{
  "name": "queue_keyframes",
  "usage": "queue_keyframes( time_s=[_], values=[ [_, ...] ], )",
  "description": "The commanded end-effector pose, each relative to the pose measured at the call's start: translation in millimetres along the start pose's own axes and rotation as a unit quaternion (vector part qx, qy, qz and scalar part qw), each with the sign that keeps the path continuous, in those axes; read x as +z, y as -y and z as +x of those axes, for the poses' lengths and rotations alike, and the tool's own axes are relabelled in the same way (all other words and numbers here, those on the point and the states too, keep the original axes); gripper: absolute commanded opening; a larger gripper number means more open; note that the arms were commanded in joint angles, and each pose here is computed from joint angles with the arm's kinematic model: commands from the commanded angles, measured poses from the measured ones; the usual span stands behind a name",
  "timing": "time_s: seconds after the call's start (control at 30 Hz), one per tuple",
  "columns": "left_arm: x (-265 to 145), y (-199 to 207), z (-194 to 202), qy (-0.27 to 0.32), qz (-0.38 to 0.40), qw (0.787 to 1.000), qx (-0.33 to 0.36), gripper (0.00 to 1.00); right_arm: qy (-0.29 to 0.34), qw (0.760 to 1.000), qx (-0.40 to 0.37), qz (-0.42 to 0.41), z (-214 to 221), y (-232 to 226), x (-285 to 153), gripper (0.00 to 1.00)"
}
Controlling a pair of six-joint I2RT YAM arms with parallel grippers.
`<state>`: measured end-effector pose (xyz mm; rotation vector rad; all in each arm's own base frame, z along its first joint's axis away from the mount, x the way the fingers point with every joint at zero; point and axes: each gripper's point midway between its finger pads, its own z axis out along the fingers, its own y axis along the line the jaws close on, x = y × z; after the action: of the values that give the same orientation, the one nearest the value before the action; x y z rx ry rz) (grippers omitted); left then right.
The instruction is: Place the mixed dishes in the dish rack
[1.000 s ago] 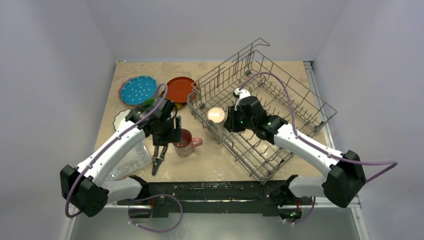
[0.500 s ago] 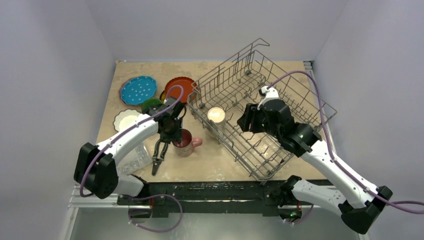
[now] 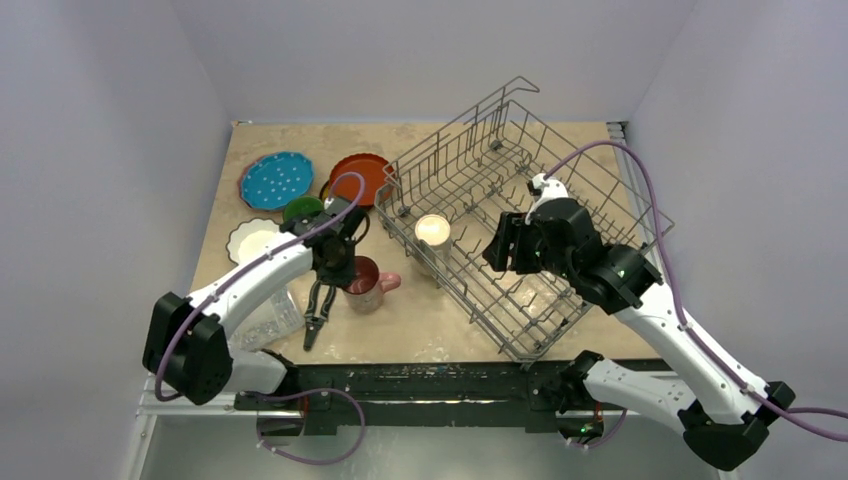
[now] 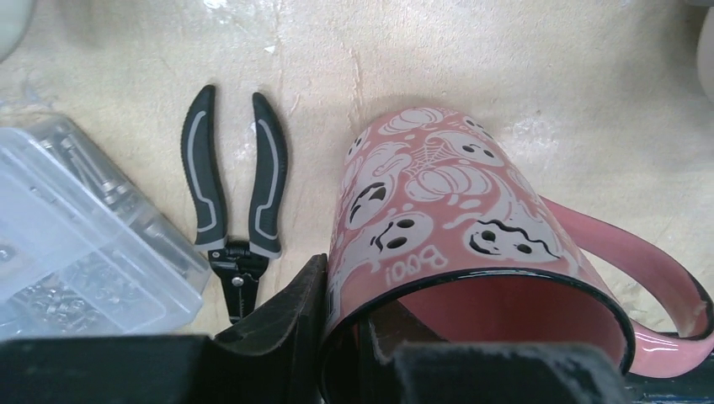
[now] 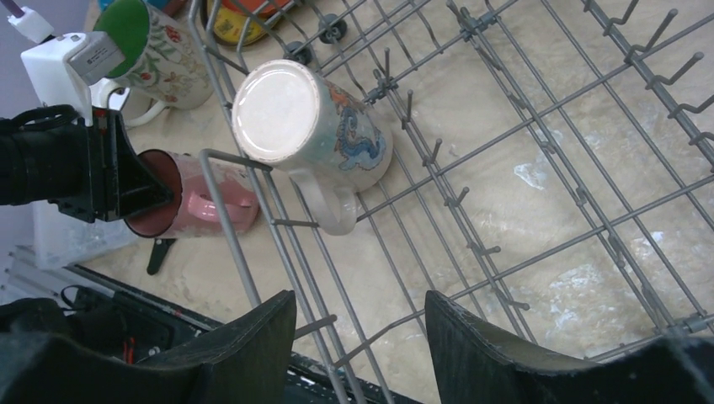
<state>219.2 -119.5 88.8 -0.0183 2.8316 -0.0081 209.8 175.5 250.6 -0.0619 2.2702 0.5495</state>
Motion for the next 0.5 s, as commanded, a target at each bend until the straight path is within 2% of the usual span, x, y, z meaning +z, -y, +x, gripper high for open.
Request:
queue_keyframes(
  time_s=[0.0,0.13,0.23,0.37,0.47],
  values=[
    [-37,0,-23,0.072,0.024,0.997,-0.033,0.00,0.005,0.999,0.015,-0.035,-12,-18,-17,0.58],
    [-72,-6,-26,0.112,0.043,0.992,-0.049,0.00,-0.015,0.999,0.016,-0.046,-9,-24,-19,0.58],
    [-110,-10,-32,0.166,0.072,0.982,-0.053,0.00,-0.032,0.998,0.025,-0.057,-7,-32,-16,0.58],
    [-172,-18,-47,0.277,0.121,0.952,-0.052,0.00,-0.060,0.993,0.028,-0.097,-7,-54,-9,0.58],
    [-220,-21,-62,0.364,0.158,0.916,-0.057,0.00,-0.076,0.987,0.032,-0.137,-15,-77,-10,0.58]
  ],
)
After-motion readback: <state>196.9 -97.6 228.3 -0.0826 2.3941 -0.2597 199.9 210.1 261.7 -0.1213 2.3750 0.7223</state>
